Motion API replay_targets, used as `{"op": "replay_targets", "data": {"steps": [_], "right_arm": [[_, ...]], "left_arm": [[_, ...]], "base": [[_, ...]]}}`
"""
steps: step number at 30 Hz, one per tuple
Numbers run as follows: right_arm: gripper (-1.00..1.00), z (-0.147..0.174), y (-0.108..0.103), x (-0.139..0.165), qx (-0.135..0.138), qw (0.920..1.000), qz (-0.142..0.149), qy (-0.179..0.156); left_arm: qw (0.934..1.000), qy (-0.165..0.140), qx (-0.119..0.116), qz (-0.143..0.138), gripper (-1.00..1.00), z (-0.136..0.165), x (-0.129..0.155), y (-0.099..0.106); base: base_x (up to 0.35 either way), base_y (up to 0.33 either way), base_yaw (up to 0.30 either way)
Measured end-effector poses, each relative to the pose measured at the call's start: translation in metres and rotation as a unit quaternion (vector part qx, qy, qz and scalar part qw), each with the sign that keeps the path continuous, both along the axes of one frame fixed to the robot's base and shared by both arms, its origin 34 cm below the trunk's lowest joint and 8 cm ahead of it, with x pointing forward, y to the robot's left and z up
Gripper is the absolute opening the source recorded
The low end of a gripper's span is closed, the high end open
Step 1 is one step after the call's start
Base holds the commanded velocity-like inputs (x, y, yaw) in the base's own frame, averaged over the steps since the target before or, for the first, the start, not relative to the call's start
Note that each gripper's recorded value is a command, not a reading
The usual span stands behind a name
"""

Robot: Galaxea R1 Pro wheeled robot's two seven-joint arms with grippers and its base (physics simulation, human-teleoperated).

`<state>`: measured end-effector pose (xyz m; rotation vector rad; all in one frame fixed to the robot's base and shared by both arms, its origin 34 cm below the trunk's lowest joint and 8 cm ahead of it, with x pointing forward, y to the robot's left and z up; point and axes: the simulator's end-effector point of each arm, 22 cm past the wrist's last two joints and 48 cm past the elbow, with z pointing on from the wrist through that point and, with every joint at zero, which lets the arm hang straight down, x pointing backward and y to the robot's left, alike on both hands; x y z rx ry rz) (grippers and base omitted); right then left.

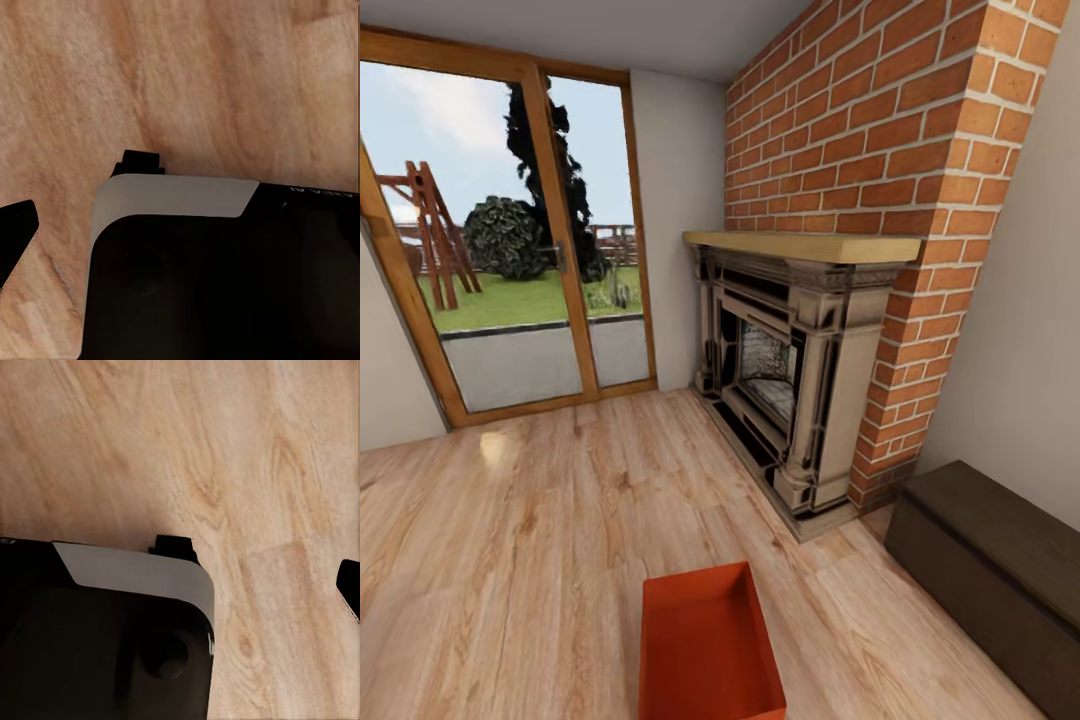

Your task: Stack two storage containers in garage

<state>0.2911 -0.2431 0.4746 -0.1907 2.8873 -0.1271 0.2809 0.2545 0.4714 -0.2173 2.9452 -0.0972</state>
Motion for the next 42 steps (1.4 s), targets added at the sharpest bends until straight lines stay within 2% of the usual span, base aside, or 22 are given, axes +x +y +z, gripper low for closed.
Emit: {"op": "replay_targets", "data": {"steps": [12,25,42], "right_arm": [[1.0,-0.0001,0.0002,0.0001,0.0,1.0,0.0,0.0],[1.0,-0.0002,0.0,0.0002,0.0,1.0,0.0,0.0],[1.0,-0.0002,0.0,0.0004,0.0,1.0,0.0,0.0]], "left_arm": [[1.0,0.0,0.0,0.0,1.0,-0.0002,-0.0005,0.0],[1.0,0.0,0.0,0.001,1.0,-0.0002,-0.0001,0.0001],[1.0,0.001,0.001,0.001,1.0,-0.0003,-0.0003,0.0004]], "base": [[0.277,0.0,0.003],[0.015,0.0,0.207],[0.0,-0.098,0.014]]}}
